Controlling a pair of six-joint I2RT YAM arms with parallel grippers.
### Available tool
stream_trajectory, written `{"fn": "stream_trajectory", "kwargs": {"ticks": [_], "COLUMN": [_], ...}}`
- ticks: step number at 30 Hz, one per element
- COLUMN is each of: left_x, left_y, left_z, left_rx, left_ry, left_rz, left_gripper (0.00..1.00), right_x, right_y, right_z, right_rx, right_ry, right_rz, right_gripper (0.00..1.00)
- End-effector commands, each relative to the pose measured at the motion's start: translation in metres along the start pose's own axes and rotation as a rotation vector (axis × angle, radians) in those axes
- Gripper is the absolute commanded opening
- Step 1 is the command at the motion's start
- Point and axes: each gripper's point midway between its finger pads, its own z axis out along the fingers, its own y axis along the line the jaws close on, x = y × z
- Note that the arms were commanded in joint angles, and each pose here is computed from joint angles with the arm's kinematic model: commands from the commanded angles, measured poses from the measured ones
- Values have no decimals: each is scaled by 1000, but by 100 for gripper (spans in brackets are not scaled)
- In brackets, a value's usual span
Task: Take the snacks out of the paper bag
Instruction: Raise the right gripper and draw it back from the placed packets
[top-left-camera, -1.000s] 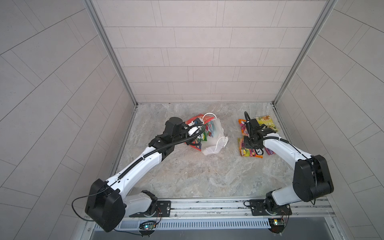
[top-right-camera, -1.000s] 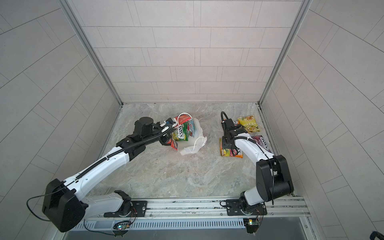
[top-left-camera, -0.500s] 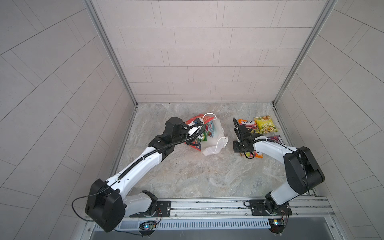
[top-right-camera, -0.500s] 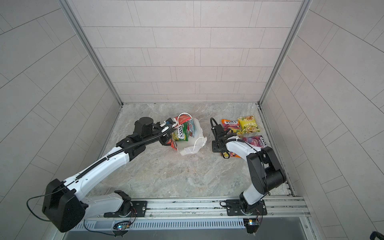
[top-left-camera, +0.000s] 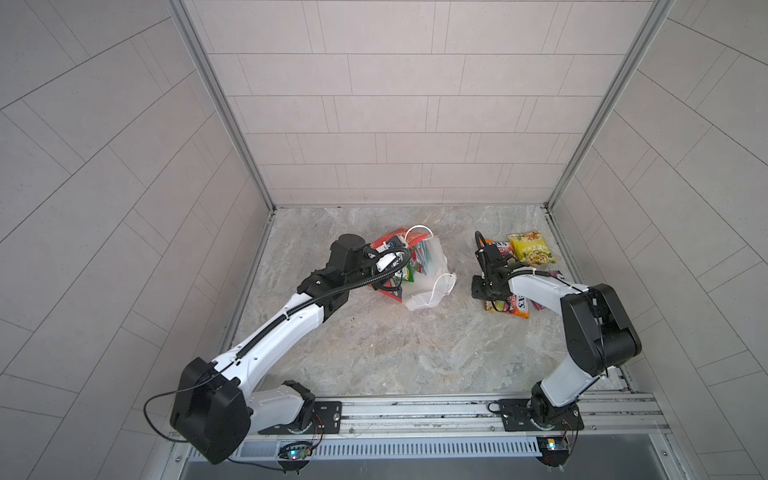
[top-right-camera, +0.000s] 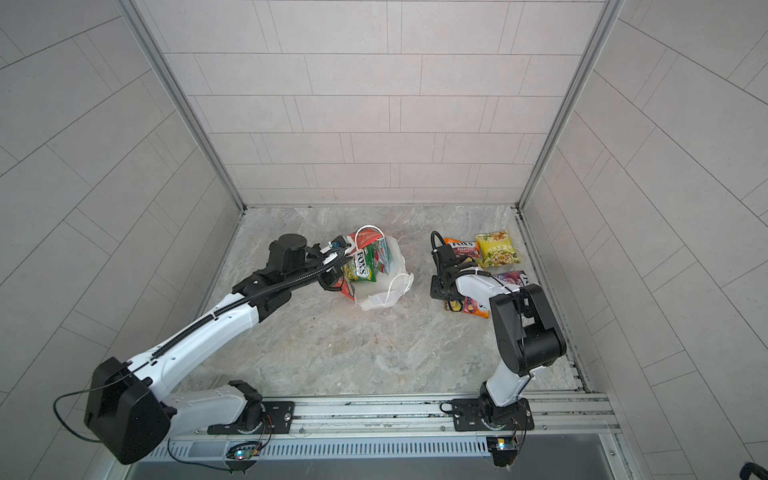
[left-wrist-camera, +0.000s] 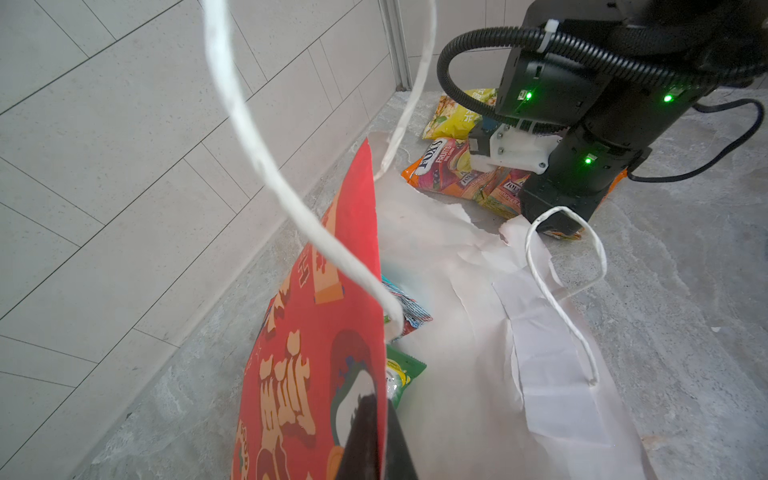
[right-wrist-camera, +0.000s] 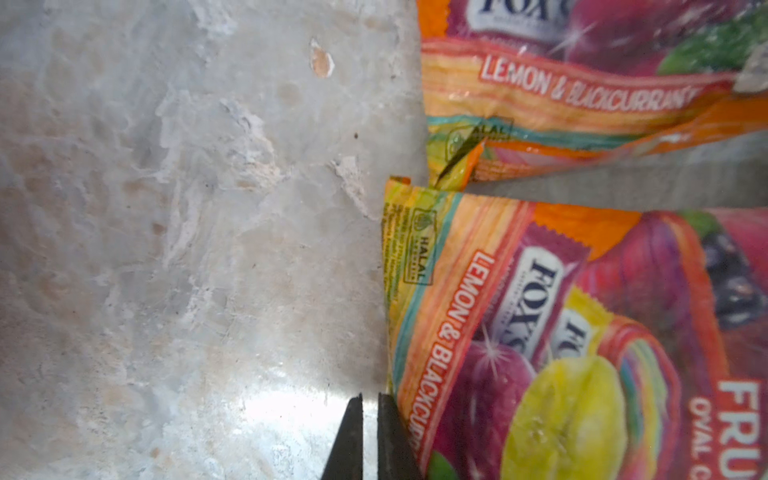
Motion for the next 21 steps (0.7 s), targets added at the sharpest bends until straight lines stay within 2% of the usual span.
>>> {"fn": "stream_trajectory", "kwargs": {"ticks": [1, 7, 12, 14, 16, 19, 21], "left_x": [-5, -4, -3, -4, -4, -4, -5], "left_y": [-1, -1, -1, -1, -1, -1, -2], "left_z": [1, 2, 3, 2, 3, 3, 3], "left_rx": [3, 4, 1, 4, 5, 4, 12], "left_ry": [-19, -15, -8, -12, -12, -10, -14], "left_rz": [17, 15, 15, 14, 14, 11, 12], "left_gripper": [0, 0, 0, 0, 0, 0, 0], "right_x": [5, 7, 9, 10, 12, 19, 29], "right_y": [-3, 2, -6, -15, -29, -54, -68], "right_z": [3, -7, -39, -51, -60, -63, -59], "right_rx": [10, -20, -33, -54, -111, -142, -134], "right_ry": [18, 27, -23, -57, -105, -165, -175], "right_rz": [-2, -43, -12, 50, 178, 342, 391], "right_gripper": [11, 13, 15, 18, 18, 13, 10]}}
